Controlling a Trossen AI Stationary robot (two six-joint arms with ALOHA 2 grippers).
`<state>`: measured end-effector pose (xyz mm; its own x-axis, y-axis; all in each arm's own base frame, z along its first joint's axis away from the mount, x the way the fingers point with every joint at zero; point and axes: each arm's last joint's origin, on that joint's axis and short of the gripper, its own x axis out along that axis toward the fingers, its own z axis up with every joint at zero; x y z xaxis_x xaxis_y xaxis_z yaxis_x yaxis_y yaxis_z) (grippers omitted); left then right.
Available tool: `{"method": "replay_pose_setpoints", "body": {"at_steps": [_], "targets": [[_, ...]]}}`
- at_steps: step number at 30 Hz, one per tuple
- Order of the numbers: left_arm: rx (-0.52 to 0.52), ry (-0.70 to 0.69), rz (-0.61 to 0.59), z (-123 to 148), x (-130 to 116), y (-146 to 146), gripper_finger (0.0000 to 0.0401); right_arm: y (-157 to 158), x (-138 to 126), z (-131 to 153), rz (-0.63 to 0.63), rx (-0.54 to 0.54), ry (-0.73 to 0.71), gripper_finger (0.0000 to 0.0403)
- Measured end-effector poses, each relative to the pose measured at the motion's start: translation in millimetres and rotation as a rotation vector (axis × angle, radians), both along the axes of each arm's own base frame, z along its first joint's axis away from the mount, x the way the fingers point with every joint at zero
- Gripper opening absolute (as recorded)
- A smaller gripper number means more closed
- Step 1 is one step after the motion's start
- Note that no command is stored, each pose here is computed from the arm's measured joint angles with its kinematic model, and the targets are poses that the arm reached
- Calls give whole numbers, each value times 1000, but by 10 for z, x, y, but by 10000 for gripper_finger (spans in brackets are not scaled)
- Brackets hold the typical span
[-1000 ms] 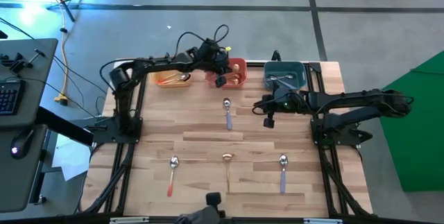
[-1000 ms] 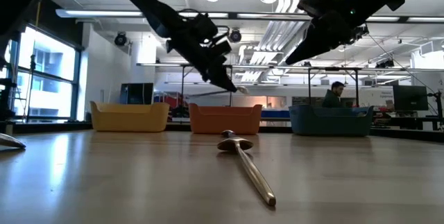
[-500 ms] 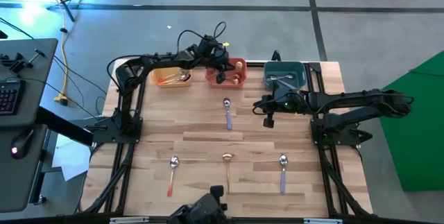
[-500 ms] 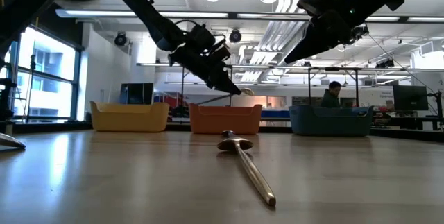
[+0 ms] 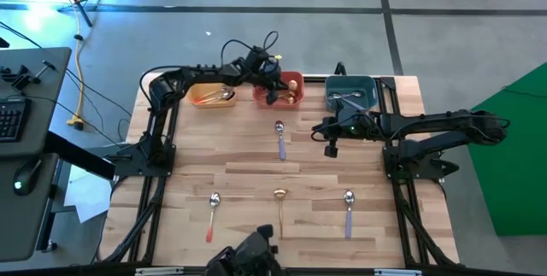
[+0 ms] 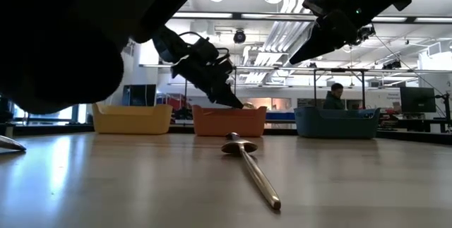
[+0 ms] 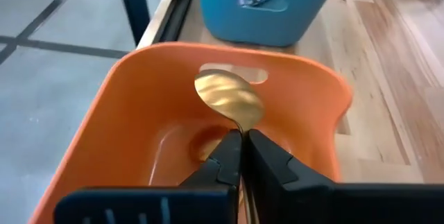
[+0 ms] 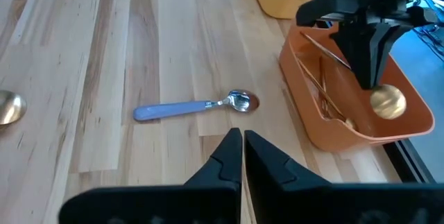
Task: Sort silverware by color (type)
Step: Put the gold spoon into the orange bin, then put the violet spoon into the blue bin
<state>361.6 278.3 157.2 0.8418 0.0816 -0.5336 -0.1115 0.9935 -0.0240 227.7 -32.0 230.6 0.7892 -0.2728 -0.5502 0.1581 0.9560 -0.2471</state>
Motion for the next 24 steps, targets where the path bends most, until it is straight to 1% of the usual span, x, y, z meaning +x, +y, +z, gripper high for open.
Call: {"method": "replay_pose_setpoints", "body": {"at_steps": [7, 12, 15, 17, 19, 22, 24], "targets": [[-19, -2, 16, 15, -13, 10, 48, 0, 0, 0, -16, 23, -7, 0], [-30, 0, 21, 35, -19, 2, 82, 0, -1, 0, -46, 66, -21, 0], [-34, 0, 25, 132, -46, -19, 92, 0, 2, 3, -72, 103, -39, 0], [-10, -18, 21, 251, -60, -62, 89, -1, 7, 10, -92, 133, -57, 0], [28, -48, 49, 325, -95, -129, 77, -4, 35, 9, -113, 164, -82, 0], [63, -90, 80, 316, -205, -311, 52, -3, 105, -47, -107, 212, -86, 0], [85, -123, 110, 313, -317, -463, 37, -1, 171, -133, -96, 251, -66, 0]]}}
